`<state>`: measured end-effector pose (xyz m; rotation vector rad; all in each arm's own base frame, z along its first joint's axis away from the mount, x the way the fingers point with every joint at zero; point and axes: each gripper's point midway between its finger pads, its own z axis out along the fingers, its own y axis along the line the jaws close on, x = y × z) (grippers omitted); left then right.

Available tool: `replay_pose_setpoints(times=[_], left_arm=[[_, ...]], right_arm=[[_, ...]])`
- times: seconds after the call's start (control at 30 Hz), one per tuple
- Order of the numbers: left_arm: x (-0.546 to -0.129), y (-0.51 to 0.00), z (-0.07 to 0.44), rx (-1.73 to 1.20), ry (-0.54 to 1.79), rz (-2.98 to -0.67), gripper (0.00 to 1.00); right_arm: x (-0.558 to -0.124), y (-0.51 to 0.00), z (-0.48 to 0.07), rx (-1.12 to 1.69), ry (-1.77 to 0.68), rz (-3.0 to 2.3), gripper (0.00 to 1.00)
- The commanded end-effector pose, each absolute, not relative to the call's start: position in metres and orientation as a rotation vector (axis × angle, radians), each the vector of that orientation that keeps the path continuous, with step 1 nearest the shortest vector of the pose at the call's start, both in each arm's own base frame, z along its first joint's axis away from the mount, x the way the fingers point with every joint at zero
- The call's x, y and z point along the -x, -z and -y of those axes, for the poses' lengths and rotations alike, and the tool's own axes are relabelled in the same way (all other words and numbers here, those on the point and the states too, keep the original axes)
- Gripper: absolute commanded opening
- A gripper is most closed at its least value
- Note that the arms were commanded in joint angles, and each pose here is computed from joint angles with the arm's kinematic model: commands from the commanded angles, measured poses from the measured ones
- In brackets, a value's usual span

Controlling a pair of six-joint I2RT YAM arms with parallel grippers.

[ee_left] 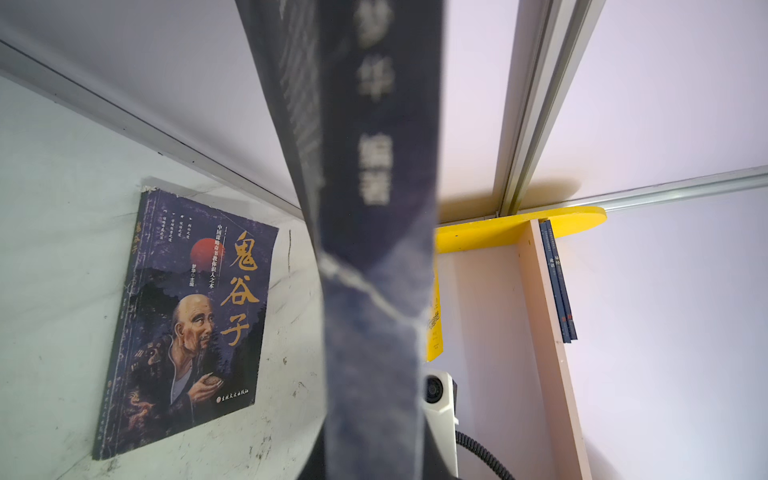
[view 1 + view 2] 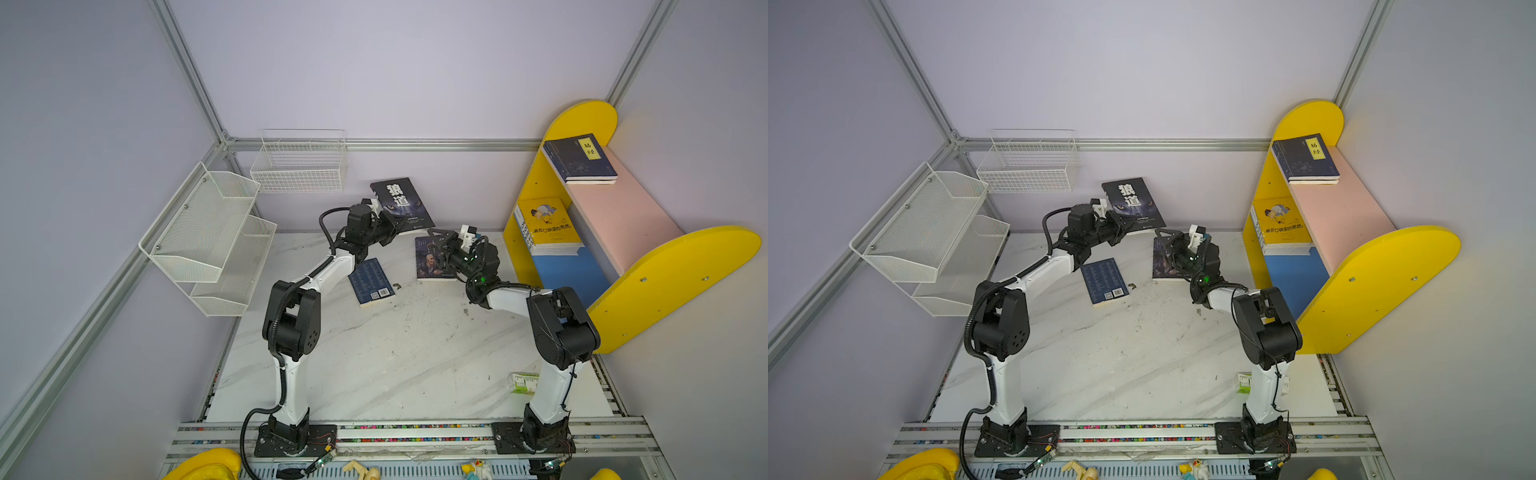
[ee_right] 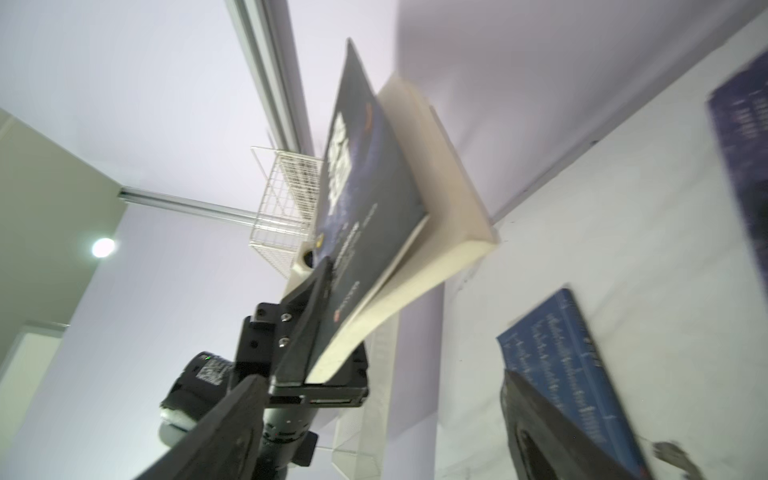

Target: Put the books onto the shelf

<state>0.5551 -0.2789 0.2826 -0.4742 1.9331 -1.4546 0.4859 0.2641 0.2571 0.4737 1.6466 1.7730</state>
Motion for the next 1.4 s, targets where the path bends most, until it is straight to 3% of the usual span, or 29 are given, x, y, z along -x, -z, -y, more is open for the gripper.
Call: replay_pose_setpoints(times=[0.0, 0.17, 0.3, 0.53, 0.67, 0.83, 0.97, 1.1, 1.37], left_arm=[[-0.545, -0.344, 0.283, 0.379, 1.534, -1.758, 0.0], [-0.533, -0.347, 0.288, 0.377, 1.563, -1.754, 0.0], [-0.526, -0.344, 0.289, 0.38, 1.573, -1.764, 0.0], [-0.519, -0.341, 0.29, 0.383, 1.576, -1.777, 0.01], [-0.516, -0.347, 0.286, 0.365, 1.55, -1.773, 0.23], [-0.524, -0.341, 0.276, 0.367, 1.503, -1.793, 0.61], [-0.537, -0.328, 0.269, 0.384, 1.517, -1.803, 0.67], [-0.544, -0.326, 0.266, 0.381, 1.54, -1.79, 0.59], [-0.543, -0.339, 0.264, 0.372, 1.569, -1.741, 0.11]], right_arm=[[-0.48, -0.303, -0.278, -0.397, -1.973, -1.461, 0.93], [-0.494, -0.305, -0.297, -0.395, -2.022, -1.442, 0.93], [-0.501, -0.309, -0.299, -0.41, -1.99, -1.439, 0.83], [-0.511, -0.3, -0.284, -0.535, -1.835, -1.482, 0.22], [-0.506, -0.306, -0.281, -0.513, -1.812, -1.509, 0.07], [-0.49, -0.318, -0.289, -0.317, -1.871, -1.602, 0.04], [-0.465, -0.325, -0.292, -0.171, -1.939, -1.665, 0.04], [-0.449, -0.335, -0.286, -0.09, -1.968, -1.679, 0.04], [-0.454, -0.343, -0.277, -0.106, -1.954, -1.666, 0.11]])
